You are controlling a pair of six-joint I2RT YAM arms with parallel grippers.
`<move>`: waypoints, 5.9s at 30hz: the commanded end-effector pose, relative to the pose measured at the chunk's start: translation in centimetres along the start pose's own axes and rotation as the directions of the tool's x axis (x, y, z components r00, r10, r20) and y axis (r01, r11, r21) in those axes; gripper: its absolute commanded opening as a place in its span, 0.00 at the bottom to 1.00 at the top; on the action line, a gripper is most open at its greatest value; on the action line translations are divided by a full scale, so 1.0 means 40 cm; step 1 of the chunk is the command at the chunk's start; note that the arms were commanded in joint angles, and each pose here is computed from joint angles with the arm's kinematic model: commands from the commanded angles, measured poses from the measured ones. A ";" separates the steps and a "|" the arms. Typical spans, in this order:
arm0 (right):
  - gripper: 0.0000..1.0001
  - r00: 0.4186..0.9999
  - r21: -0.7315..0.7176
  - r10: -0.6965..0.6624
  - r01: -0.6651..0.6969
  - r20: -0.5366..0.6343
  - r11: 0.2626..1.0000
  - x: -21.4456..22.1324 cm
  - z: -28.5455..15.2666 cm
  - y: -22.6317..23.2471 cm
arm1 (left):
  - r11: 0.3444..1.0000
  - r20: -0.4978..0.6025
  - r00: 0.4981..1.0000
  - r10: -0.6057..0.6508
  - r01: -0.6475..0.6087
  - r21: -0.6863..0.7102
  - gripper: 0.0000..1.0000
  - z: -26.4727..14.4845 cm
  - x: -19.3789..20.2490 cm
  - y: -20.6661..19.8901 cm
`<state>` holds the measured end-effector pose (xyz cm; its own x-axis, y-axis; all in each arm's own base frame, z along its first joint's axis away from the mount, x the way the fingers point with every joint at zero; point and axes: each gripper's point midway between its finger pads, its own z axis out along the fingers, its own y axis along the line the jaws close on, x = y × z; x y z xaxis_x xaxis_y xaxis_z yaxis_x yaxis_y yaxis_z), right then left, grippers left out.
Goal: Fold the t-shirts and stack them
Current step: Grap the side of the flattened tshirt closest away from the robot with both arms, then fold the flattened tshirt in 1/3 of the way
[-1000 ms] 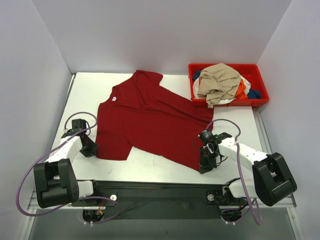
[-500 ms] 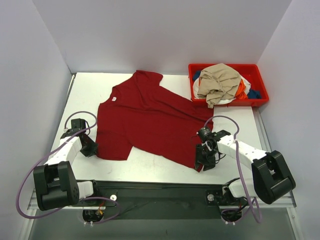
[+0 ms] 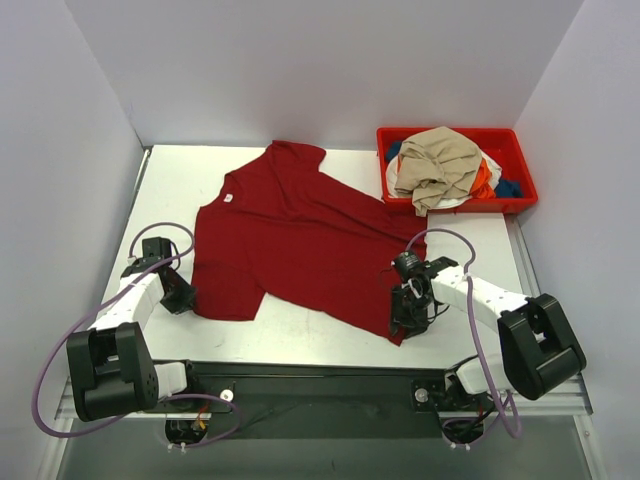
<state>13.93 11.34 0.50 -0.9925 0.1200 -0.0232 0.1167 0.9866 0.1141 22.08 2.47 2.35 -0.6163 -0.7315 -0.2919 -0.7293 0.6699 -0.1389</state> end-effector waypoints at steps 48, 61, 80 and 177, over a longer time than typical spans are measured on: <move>0.00 0.967 -0.088 0.024 -0.047 -0.254 0.995 0.142 -0.139 0.029 | 0.972 0.240 0.950 0.199 -0.222 0.073 0.00 -0.345 -0.128 -0.078; 0.00 0.969 -0.079 0.139 -0.157 -0.203 0.984 -0.031 -0.156 0.012 | 0.882 0.287 0.887 0.361 -0.425 0.204 0.00 -0.309 -0.227 -0.392; 0.00 0.962 -0.046 0.235 -0.244 -0.139 0.969 -0.220 -0.150 -0.044 | 0.821 0.333 0.863 0.379 -0.480 0.310 0.00 -0.269 -0.356 -0.643; 0.61 0.999 0.053 0.028 -0.030 0.033 0.998 -0.319 -0.031 0.019 | 0.920 -0.012 0.942 0.336 -0.326 0.216 0.84 0.091 -0.086 -0.259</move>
<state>26.23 12.69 1.64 -0.9861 0.1565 -0.0551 0.1477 0.9793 0.1383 35.98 -3.37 3.06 -0.7936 -0.4855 -0.3668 -0.3628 0.8615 -0.3553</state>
